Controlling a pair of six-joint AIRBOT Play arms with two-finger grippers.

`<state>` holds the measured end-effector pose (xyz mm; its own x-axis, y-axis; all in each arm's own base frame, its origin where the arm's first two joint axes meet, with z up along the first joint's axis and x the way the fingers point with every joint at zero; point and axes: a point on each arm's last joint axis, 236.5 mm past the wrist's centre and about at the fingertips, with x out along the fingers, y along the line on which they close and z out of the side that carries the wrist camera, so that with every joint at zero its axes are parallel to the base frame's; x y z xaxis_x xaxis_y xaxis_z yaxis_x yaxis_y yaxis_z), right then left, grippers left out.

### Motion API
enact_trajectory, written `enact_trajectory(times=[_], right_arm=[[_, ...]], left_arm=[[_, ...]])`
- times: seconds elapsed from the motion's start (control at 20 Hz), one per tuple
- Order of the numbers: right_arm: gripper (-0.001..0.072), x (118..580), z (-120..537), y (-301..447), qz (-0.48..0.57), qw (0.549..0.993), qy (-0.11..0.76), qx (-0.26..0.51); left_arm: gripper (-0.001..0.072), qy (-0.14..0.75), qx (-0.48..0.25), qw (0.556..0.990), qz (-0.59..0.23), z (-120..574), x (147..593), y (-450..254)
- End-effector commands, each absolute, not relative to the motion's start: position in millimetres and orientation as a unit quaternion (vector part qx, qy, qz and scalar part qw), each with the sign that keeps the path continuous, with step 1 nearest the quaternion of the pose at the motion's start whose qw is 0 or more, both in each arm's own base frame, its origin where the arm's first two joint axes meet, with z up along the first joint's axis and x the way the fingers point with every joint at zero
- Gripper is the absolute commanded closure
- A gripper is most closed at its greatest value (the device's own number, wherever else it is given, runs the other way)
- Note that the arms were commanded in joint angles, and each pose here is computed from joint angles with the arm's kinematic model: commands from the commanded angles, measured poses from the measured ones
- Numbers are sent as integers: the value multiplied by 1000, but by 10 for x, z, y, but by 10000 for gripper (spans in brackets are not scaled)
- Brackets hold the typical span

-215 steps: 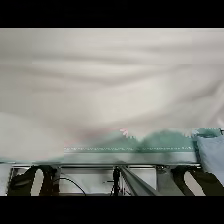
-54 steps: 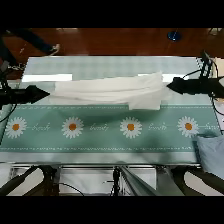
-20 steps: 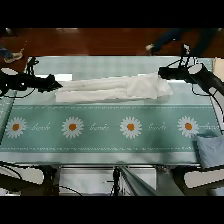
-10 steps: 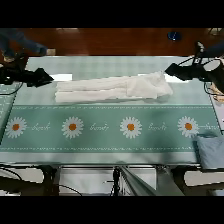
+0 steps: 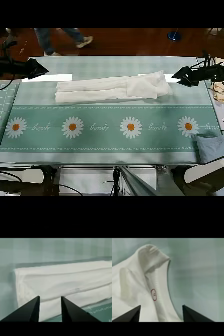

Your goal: Fold the shirts.

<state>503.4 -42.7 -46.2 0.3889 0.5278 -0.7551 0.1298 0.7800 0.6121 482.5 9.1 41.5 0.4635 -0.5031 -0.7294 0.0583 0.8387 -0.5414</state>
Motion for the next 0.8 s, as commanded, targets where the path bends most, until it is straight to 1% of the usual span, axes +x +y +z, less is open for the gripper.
enact_trajectory(times=[0.0,0.2,0.35,0.4,0.45,0.5,0.6,0.65,0.75], right_arm=[[127,5078,-516,-127,195,729,536,379],[127,5018,-794,103,205,700,565,385],[131,4977,-984,414,216,689,591,360],[139,4970,-1041,525,215,687,599,351],[172,4972,-1075,602,215,688,604,340],[321,4974,-1084,675,218,690,606,330],[660,5003,-1020,735,231,696,604,313],[686,5023,-928,745,241,697,601,307],[687,5089,-655,728,256,712,587,290]], left_arm=[[377,493,-216,822,-188,439,4818,-100],[377,494,-213,820,-193,439,4815,-159],[377,495,-215,820,-192,439,4815,-161],[377,496,-218,819,-191,439,4815,-161],[377,496,-220,818,-190,438,4812,-163],[377,498,-221,817,-190,437,4805,-167],[377,501,-221,814,-193,434,4785,-179],[377,503,-221,813,-194,432,4775,-185],[377,507,-221,809,-199,432,4749,-214]])
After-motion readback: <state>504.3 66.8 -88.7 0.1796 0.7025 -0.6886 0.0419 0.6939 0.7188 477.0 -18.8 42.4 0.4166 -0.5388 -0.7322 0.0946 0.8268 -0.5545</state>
